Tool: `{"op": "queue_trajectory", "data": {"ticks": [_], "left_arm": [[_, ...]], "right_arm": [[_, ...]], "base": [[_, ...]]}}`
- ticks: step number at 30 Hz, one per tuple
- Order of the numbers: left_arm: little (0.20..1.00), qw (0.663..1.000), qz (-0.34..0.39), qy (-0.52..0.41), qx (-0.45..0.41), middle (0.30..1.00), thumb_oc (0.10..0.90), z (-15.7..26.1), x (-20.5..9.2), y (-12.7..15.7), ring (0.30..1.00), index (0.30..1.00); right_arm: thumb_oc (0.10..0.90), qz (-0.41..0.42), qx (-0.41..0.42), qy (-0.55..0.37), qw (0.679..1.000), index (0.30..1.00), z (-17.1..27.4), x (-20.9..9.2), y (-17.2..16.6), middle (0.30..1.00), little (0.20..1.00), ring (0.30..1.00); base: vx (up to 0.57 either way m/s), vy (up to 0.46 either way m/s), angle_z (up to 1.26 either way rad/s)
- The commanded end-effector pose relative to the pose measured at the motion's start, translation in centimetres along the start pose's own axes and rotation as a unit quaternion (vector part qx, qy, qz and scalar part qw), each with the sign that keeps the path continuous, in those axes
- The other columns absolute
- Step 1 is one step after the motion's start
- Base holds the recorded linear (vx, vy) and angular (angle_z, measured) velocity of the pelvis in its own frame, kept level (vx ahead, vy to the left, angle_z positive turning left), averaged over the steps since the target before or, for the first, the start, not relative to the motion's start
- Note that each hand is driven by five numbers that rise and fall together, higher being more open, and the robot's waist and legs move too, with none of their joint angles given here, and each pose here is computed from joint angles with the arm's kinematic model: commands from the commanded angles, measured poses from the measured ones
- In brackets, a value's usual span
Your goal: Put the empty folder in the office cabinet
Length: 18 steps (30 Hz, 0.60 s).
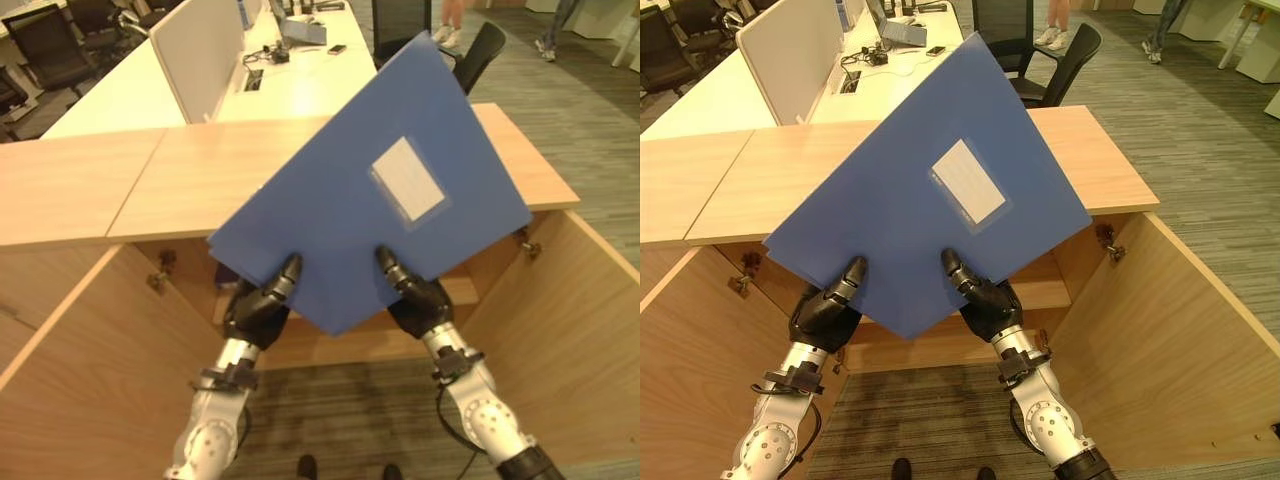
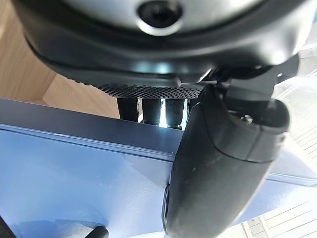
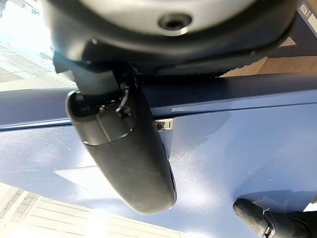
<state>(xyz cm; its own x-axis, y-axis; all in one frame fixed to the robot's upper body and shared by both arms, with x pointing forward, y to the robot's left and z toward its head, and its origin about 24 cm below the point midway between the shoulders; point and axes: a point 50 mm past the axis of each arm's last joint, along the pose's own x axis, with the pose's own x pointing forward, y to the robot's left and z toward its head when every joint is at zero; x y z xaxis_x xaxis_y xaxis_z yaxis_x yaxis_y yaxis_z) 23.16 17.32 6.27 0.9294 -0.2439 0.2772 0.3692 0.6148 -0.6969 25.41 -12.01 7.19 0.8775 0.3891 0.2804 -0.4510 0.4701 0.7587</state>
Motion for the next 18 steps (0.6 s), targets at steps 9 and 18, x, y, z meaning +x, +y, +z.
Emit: {"op": "queue_trajectory", "data": {"ticks": [9, 18], "left_arm": [[0.900, 0.994, -0.076, 0.017, 0.074, 0.900, 0.800, 0.5, 1.6, -1.8, 0.900, 0.900], [0.900, 0.988, 0.025, -0.007, 0.154, 0.900, 0.800, 2.4, -0.2, 1.6, 0.900, 0.900]], "right_arm": [[0.400, 0.218, 0.012, -0.097, 0.971, 0.300, 2.8, 4.8, 8.2, 0.300, 0.300, 0.300], [0.400, 0.133, -0.056, -0.085, 0.986, 0.300, 3.7, 2.6, 4.5, 0.300, 0.300, 0.300]], "base": [[0.00, 0.000, 0.00], [0.00, 0.000, 0.00]]}}
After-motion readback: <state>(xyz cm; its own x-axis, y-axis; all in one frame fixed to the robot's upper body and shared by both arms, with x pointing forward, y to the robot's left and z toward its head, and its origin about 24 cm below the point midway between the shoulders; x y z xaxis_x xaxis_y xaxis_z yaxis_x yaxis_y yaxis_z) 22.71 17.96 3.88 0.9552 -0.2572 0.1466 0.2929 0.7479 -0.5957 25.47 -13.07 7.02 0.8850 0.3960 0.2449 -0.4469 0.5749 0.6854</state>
